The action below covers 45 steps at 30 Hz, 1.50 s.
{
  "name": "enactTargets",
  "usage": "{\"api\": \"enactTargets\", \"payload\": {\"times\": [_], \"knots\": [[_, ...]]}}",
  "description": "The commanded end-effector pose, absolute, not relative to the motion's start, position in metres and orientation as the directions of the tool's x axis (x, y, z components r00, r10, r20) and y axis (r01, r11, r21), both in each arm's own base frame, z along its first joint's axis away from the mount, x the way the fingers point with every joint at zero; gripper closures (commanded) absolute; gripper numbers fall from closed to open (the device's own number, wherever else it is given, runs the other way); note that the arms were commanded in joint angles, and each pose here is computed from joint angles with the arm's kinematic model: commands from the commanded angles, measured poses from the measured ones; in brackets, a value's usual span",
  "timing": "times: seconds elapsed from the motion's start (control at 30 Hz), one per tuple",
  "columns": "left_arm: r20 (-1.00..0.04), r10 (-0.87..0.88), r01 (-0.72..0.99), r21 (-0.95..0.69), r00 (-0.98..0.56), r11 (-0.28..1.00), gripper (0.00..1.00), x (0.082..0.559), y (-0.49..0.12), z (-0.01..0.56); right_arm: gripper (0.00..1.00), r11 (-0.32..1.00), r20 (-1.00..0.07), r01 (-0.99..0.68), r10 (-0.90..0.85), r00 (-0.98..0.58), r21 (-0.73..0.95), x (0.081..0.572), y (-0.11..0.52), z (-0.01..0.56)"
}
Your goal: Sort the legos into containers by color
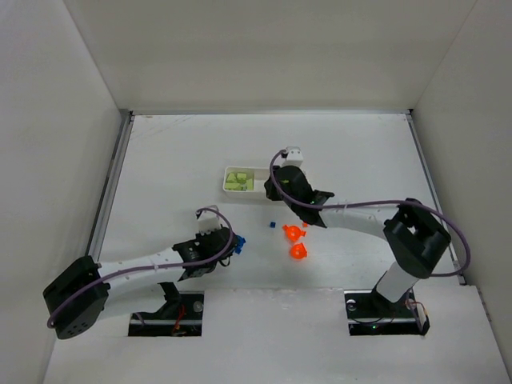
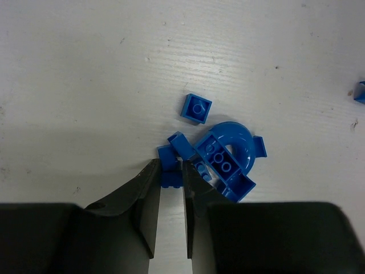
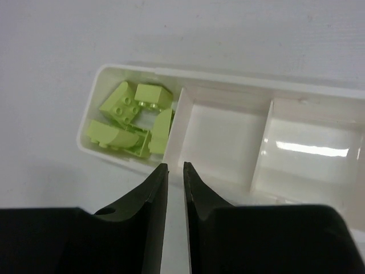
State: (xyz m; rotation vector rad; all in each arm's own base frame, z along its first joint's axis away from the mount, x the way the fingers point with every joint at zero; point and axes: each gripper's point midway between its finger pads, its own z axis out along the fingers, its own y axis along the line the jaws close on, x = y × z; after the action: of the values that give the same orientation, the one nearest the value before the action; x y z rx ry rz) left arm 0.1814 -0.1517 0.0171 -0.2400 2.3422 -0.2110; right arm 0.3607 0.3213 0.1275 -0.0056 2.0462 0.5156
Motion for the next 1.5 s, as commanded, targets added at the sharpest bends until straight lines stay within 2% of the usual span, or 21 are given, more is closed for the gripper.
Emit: {"api": "enactTargets", "payload": {"times": [0.0, 0.17, 0.37, 0.5, 1.1, 1.37, 1.47], "knots": [[-0.676, -0.236, -0.124, -0.210, -0.698, 0.970, 0.88, 0.176, -0.143, 0.010, 0.77, 0.902, -0.860, -0.242, 0.215, -0.463, 0.356, 0.332, 0.318, 0.146], [-0.680, -0.241, -0.123, -0.218, -0.693, 0.968, 0.91, 0.176, -0.141, 0.013, 0.69, 0.900, -0.843, -0.268, 0.171, -0.511, 0.345, 0.288, 0.318, 0.115], [-0.695, -0.258, -0.116, -0.245, -0.671, 0.962, 0.92, 0.176, -0.142, 0.026, 0.48, 0.910, -0.833, -0.282, 0.111, -0.542, 0.305, 0.247, 0.319, 0.086], [-0.713, -0.266, -0.115, -0.254, -0.649, 0.960, 0.92, 0.179, -0.141, 0.040, 0.46, 0.919, -0.822, -0.257, 0.112, -0.558, 0.300, 0.239, 0.314, 0.078], [-0.790, -0.339, -0.030, -0.378, -0.511, 0.925, 0.92, 0.203, -0.160, 0.132, 0.55, 0.955, -0.812, -0.171, 0.104, -0.575, 0.244, 0.268, 0.313, 0.046], [-0.803, -0.341, 0.002, -0.392, -0.489, 0.920, 0.92, 0.214, -0.175, 0.148, 0.75, 0.958, -0.812, -0.162, 0.104, -0.575, 0.238, 0.269, 0.311, 0.043], [-0.809, -0.337, 0.023, -0.396, -0.481, 0.918, 0.92, 0.221, -0.185, 0.157, 0.79, 0.952, -0.823, -0.160, 0.132, -0.552, 0.260, 0.270, 0.309, 0.057]]}}
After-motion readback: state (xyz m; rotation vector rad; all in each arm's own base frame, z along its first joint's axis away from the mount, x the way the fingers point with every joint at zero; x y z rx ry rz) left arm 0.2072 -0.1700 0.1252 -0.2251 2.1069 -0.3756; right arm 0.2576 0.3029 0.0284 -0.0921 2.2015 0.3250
